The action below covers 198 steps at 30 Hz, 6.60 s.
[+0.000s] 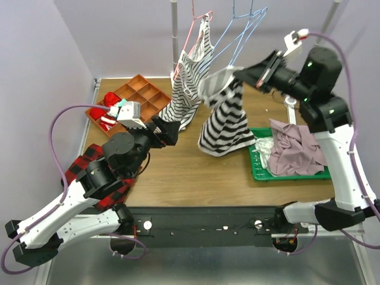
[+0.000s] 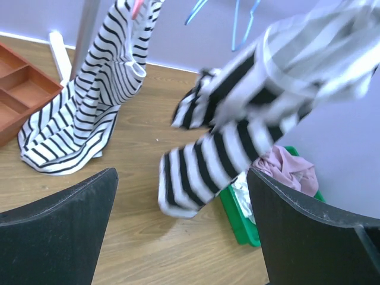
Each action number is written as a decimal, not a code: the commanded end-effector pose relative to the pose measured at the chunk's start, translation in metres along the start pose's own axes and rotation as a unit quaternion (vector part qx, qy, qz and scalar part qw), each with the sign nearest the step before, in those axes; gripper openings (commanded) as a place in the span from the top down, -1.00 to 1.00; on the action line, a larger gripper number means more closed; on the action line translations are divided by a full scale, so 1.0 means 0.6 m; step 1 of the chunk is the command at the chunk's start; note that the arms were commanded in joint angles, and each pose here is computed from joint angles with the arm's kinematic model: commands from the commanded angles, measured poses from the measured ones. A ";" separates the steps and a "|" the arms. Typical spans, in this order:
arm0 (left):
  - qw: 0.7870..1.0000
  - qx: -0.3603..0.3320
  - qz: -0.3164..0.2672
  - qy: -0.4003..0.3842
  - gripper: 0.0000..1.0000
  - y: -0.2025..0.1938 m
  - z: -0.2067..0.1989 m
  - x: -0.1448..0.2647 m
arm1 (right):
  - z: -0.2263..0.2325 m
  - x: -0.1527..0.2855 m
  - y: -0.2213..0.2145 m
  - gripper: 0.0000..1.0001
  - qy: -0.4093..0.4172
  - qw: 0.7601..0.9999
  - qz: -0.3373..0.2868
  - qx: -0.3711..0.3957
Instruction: Place the tank top on the hanger
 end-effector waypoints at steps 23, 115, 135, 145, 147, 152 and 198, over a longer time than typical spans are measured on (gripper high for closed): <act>0.968 -0.029 0.235 0.082 -0.82 -0.348 0.149 -0.102 | -0.406 0.144 -0.464 -0.44 -0.234 0.947 0.217 0.029; 0.964 -0.019 0.251 0.088 -0.37 -0.366 0.141 -0.180 | -0.544 -0.125 -0.459 -0.49 -0.362 0.906 0.147 0.161; 0.975 -0.044 0.060 0.209 1.00 -0.048 0.203 -0.068 | -0.290 0.024 -0.105 0.99 -0.391 0.885 -0.117 0.222; 0.977 -0.042 0.061 0.199 1.00 -0.015 0.190 -0.047 | -0.126 0.031 -0.017 0.99 -0.282 0.920 -0.132 0.238; 0.975 -0.035 0.075 0.204 1.00 -0.036 0.203 -0.043 | -0.131 0.010 -0.049 0.99 -0.258 0.934 -0.098 0.228; 0.970 -0.016 0.112 0.215 0.81 -0.113 0.248 -0.016 | -0.156 -0.033 -0.172 0.99 -0.172 0.966 0.020 0.194; 0.873 -0.205 0.438 -0.059 -0.22 -0.501 0.010 -0.303 | -0.535 0.221 -0.660 0.99 -0.361 0.907 0.210 -0.051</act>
Point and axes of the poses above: each gripper's point midway between its finger pads, its own x axis back along the fingers, its own z axis along the line the jaws close on, y = z × x, the point moved 1 cm from there along x, back along the fingers, and after that the axes turned 1 degree about x, right-handed, at the moved point
